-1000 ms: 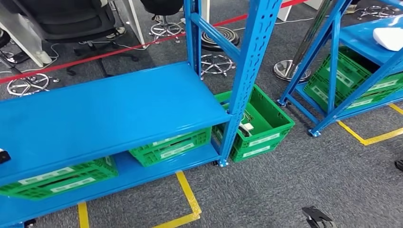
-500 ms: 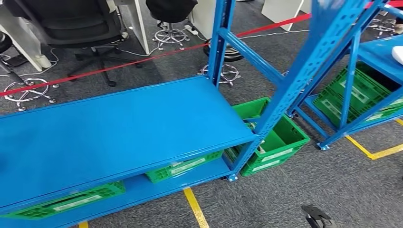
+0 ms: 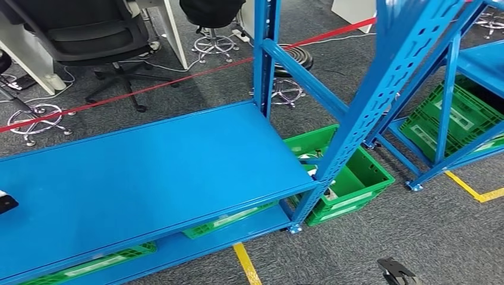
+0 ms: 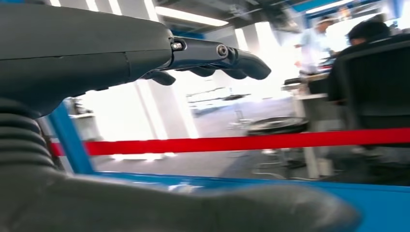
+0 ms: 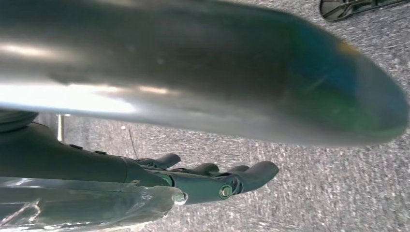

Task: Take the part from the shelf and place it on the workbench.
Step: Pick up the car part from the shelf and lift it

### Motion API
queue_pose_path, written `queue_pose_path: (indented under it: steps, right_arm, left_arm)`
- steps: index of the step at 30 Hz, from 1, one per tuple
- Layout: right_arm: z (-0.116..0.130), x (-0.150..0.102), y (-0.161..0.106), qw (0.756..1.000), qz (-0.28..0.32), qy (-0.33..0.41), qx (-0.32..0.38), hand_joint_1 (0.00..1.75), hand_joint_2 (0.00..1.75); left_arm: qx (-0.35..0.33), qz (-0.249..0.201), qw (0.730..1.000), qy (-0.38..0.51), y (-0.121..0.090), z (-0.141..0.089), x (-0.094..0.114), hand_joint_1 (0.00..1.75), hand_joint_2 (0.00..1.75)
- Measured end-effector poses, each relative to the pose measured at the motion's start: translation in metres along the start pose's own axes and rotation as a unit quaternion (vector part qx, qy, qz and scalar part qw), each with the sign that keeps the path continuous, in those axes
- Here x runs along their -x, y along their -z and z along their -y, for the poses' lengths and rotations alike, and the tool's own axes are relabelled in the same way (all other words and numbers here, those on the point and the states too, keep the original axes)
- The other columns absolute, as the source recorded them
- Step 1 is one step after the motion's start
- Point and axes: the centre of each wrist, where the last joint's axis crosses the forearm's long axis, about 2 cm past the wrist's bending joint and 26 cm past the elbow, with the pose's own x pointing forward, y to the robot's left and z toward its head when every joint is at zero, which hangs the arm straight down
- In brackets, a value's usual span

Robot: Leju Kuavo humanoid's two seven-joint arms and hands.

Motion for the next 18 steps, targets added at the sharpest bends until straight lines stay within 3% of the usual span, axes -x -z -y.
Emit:
queue_pose_path:
  steps: [9, 18]
  right_arm:
    - [-0.001, 0.002, 0.0, 1.0, 0.001, -0.007, -0.002, 0.0, 0.0]
    - [-0.001, 0.0, 0.0, 1.0, 0.005, -0.009, -0.002, 0.0, 0.0]
  left_arm:
    - [-0.021, 0.075, 0.995, -0.062, -0.006, -0.001, -0.038, 0.0, 1.75]
    - [-0.038, 0.109, 0.989, -0.089, -0.004, -0.006, -0.059, 0.0, 1.75]
